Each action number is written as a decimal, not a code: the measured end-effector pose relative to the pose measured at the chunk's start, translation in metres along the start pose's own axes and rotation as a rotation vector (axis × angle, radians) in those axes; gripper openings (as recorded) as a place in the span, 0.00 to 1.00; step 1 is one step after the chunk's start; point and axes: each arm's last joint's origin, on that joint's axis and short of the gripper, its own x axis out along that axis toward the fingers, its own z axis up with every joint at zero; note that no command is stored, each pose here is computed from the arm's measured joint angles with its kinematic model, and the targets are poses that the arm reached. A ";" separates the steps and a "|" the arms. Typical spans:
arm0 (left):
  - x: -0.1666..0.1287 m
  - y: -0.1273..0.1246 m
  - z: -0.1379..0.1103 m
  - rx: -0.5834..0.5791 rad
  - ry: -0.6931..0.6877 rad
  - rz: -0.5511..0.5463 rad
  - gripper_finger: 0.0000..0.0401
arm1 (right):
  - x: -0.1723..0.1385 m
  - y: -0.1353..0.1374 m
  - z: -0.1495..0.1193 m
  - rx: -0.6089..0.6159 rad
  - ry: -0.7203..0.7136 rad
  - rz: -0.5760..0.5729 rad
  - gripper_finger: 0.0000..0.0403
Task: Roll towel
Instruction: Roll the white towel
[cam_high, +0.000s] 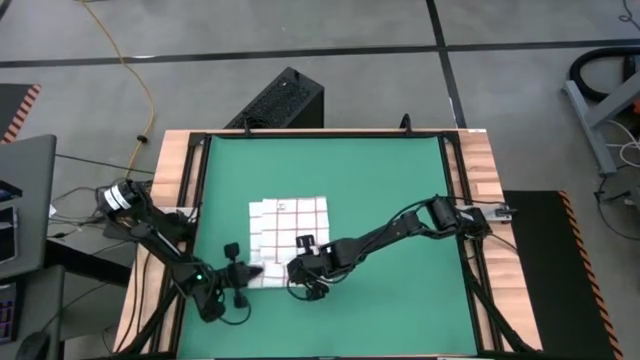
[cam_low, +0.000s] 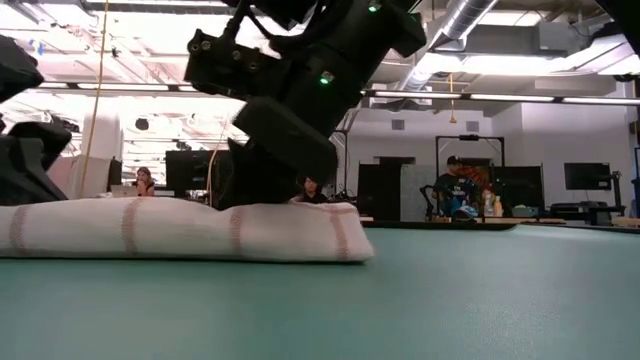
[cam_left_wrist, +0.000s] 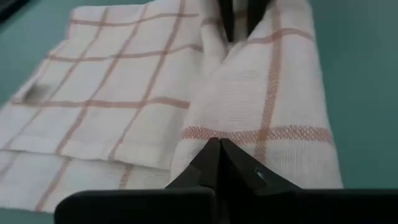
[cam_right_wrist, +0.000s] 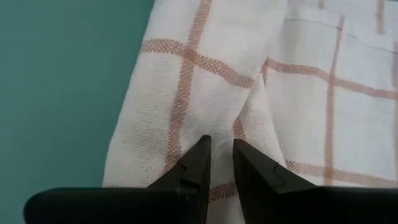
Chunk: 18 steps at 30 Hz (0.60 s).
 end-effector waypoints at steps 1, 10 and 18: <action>0.001 0.001 -0.001 -0.005 0.007 -0.006 0.00 | -0.003 0.001 0.001 -0.013 -0.005 -0.014 0.23; 0.002 -0.001 0.000 0.008 0.032 -0.046 0.00 | -0.071 0.008 0.012 -0.042 0.002 -0.137 0.23; 0.001 -0.001 -0.001 0.008 0.047 -0.053 0.00 | -0.123 0.039 0.003 -0.081 0.078 -0.002 0.26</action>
